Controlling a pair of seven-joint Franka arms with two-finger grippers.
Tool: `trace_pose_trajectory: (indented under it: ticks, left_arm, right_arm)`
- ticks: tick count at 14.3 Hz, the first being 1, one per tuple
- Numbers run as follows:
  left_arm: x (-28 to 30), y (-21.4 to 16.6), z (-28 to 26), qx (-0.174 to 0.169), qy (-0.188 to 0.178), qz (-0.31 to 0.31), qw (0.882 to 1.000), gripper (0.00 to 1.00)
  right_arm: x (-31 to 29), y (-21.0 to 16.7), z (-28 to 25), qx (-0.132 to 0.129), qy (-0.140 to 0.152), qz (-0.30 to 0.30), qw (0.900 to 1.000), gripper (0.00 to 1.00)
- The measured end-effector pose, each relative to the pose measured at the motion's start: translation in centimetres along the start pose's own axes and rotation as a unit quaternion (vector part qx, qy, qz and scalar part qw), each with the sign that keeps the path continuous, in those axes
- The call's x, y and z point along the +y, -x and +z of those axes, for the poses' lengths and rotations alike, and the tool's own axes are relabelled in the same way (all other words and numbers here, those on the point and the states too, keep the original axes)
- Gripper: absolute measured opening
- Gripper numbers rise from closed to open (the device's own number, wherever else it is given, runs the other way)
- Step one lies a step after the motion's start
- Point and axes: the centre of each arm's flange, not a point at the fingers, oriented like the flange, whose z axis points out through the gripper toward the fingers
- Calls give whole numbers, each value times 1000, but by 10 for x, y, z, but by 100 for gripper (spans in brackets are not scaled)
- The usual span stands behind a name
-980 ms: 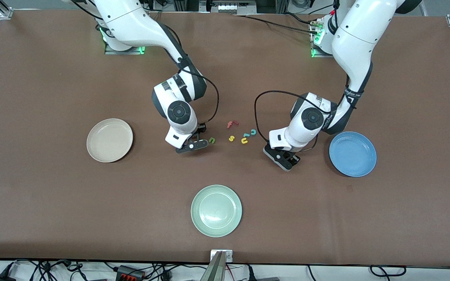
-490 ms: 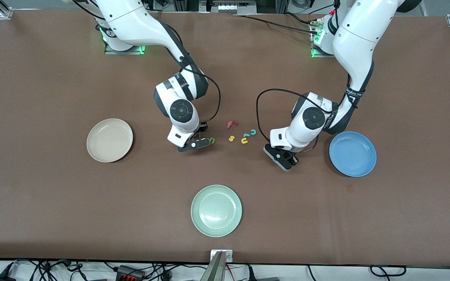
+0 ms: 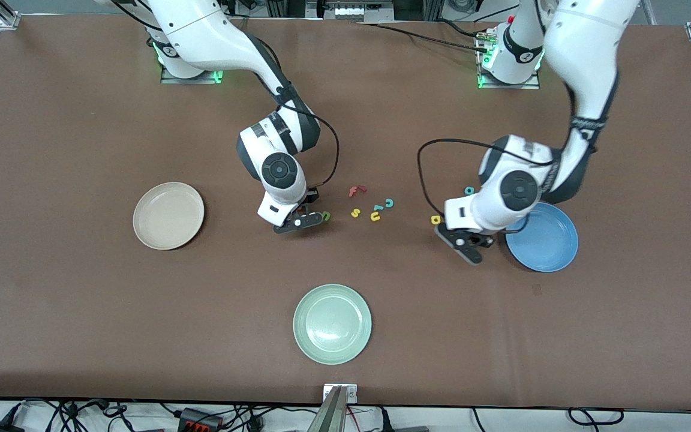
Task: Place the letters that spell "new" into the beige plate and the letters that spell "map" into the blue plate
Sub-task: 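Carry the blue letter to the blue plate while the right gripper grasps the orange letter, then drop the orange letter on the beige plate while the left gripper grasps the yellow letter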
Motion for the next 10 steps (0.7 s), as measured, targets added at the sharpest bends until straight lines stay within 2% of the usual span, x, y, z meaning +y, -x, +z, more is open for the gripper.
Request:
trace_pose_trajectory:
  ticks: [2, 3, 5, 6, 10]
  left_arm:
    - [-48, 36, -25, -27, 1, -32, 999, 27]
    - [-73, 54, -29, -39, -10, -42, 998, 27]
    - [-112, 83, -17, -63, -25, -54, 996, 27]
    - [-121, 92, -6, -71, -24, -59, 995, 27]
    - [-133, 106, 42, -67, -17, -78, 995, 27]
  right_arm:
    - [0, 0, 0, 0, 0, 0, 1000, 39]
    - [0, 0, 0, 0, 0, 0, 1000, 39]
    - [-1, 0, 0, 0, 0, 0, 1000, 28]
    - [-1, 0, 0, 0, 0, 0, 1000, 28]
    - [7, -5, -8, 6, 1, 6, 1000, 28]
